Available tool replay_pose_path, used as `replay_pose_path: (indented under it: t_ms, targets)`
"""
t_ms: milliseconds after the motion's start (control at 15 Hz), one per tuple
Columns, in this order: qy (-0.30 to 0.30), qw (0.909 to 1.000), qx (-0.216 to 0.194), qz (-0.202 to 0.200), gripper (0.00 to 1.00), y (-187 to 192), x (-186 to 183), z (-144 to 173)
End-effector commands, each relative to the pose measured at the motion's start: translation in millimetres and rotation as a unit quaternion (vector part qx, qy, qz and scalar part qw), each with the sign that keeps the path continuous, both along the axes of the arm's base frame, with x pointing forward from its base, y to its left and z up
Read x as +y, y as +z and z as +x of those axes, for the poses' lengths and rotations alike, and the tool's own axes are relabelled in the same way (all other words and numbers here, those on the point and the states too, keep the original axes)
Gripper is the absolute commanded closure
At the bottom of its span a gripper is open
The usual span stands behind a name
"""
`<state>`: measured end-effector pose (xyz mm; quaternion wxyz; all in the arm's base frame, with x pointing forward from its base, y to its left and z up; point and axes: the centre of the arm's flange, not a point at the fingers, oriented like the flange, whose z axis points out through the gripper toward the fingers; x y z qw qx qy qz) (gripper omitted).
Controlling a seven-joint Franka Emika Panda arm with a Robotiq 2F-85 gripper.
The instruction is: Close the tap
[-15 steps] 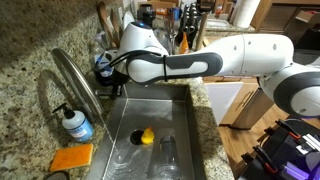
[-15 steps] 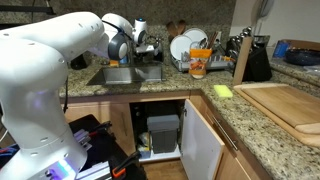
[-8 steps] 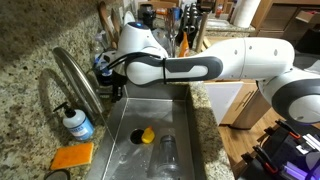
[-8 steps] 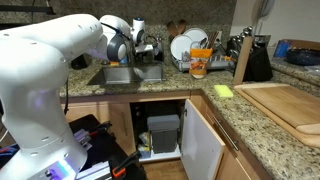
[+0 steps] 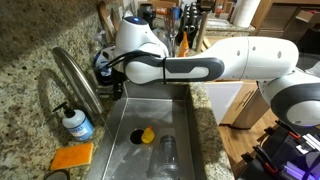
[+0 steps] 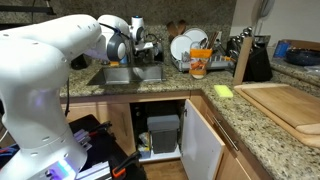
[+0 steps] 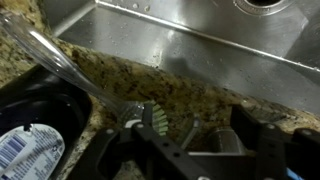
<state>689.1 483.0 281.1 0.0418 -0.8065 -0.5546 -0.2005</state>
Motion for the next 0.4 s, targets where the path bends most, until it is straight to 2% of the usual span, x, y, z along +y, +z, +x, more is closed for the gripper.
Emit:
replay_pose_path:
  t_ms: [0,67,133,333]
  targets:
    - [-0.025,0.9979,0.005,-0.06,0.0,19.6,-6.7,-44.9]
    - [-0.037,0.9965,0.012,-0.074,0.0,22.9,-3.3,-52.3]
    - [-0.024,0.999,0.0,-0.039,0.01,12.7,10.7,-12.1]
    - [-0.035,0.9978,0.002,-0.057,0.0,21.6,20.3,-22.1]
